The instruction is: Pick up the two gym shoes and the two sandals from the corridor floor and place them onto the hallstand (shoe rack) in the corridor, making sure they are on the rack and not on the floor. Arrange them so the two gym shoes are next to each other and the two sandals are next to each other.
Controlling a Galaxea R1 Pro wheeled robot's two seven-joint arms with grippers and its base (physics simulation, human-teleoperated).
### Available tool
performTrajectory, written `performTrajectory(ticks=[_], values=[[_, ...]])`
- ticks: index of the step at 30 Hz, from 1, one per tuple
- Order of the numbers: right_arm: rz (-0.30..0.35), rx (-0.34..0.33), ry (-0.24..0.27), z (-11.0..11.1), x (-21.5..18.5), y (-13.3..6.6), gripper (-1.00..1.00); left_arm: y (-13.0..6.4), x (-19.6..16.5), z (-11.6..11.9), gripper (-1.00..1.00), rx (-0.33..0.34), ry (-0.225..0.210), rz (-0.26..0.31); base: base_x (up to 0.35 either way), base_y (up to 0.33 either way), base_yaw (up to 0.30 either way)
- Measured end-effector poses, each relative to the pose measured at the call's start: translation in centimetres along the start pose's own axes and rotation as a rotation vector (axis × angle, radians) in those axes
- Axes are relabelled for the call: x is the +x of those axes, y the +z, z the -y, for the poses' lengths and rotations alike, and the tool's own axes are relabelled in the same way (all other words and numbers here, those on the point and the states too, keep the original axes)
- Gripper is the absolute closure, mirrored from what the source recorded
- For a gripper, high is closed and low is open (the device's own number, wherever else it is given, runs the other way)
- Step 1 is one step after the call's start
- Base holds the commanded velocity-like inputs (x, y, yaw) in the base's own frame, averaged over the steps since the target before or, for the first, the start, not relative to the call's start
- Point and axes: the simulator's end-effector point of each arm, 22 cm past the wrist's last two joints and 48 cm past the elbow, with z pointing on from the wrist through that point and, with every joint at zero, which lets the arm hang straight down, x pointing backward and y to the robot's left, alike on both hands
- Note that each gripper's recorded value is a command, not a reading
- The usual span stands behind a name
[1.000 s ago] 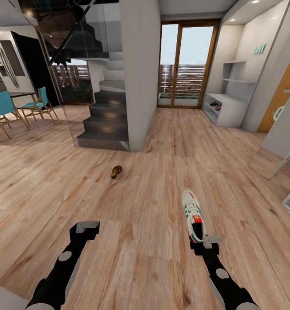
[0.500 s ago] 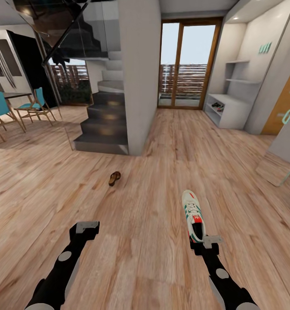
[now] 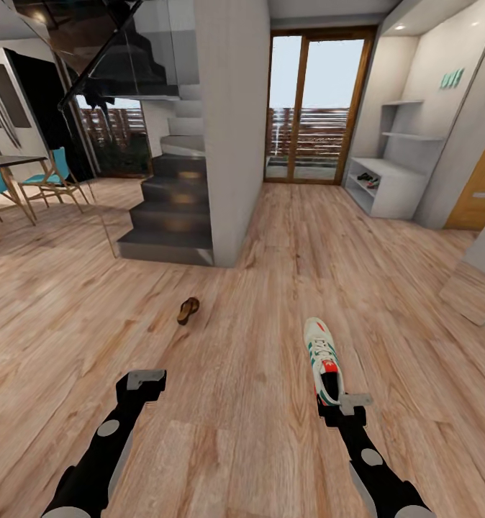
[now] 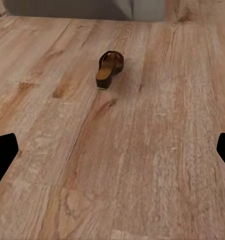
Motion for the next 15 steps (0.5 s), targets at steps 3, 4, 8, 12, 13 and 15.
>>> performTrajectory(ticks=[3,4,8,12,13,15], values=[[0.000,0.000,0.000,-0.01,-0.01,0.00,1.00,0.00,-0.02,0.00,-1.00,0.000,0.000,0.000,0.338,0.000,0.000],[0.000,0.000,0.000,-0.01,-0.01,0.00,1.00,0.00,0.01,0.00,-1.00,0.000,0.000,0.000,0.338,0.000,0.000],[0.000,0.000,0.000,-0.01,0.00,0.00,1.00,0.01,-0.03,-0.04,-1.00,0.000,0.000,0.001,0.338,0.000,0.000],[0.000,0.000,0.000,0.00,0.00,0.00,1.00,-0.01,0.03,-0.05,-1.00,0.000,0.001,-0.001,0.338,0.000,0.000],[0.000,0.000,0.000,0.00,-0.01,0.00,1.00,-0.01,0.04,-0.02,-1.00,0.001,0.001,-0.001,0.338,0.000,0.000],[0.000,0.000,0.000,0.00,-0.01,0.00,1.00,-0.01,0.03,-0.02,-1.00,0.001,0.001,-0.001,0.338,0.000,0.000]])
